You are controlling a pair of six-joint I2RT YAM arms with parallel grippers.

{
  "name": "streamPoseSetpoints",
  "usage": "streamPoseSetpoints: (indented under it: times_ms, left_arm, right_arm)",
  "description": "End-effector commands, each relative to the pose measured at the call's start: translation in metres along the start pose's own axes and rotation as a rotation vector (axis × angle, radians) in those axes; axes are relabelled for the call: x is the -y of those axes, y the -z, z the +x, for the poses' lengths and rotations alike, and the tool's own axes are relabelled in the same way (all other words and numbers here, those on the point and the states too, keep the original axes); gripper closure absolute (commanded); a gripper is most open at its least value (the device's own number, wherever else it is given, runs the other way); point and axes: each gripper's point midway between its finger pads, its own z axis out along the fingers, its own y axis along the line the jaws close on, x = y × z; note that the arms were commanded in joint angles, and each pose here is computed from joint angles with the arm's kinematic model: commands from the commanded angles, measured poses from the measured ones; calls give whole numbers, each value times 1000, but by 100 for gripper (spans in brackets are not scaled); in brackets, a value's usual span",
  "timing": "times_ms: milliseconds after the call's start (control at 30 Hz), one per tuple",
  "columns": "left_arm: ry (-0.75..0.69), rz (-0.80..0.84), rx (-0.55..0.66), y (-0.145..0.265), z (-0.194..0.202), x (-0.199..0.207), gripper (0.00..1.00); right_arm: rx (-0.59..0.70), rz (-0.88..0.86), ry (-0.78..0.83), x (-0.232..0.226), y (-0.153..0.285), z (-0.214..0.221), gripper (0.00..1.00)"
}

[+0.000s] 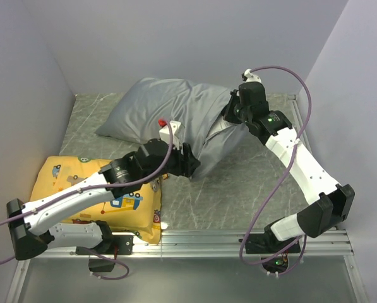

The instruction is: Remove the pillowcase from the pillow

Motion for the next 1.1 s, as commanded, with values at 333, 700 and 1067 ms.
streamPoseSetpoints:
  times_ms: [333, 700, 1067]
  left_arm:
    - [-276, 199, 193, -3, -100, 76, 34]
    - [-392, 151, 235, -44, -113, 77, 31]
    - [-409, 137, 227, -74, -119, 67, 33]
  right_arm:
    - [213, -121, -15, -30, 33, -56, 100]
    - [205, -143, -17, -34, 33, -54, 100]
    - [202, -161, -16, -36, 36, -52, 100]
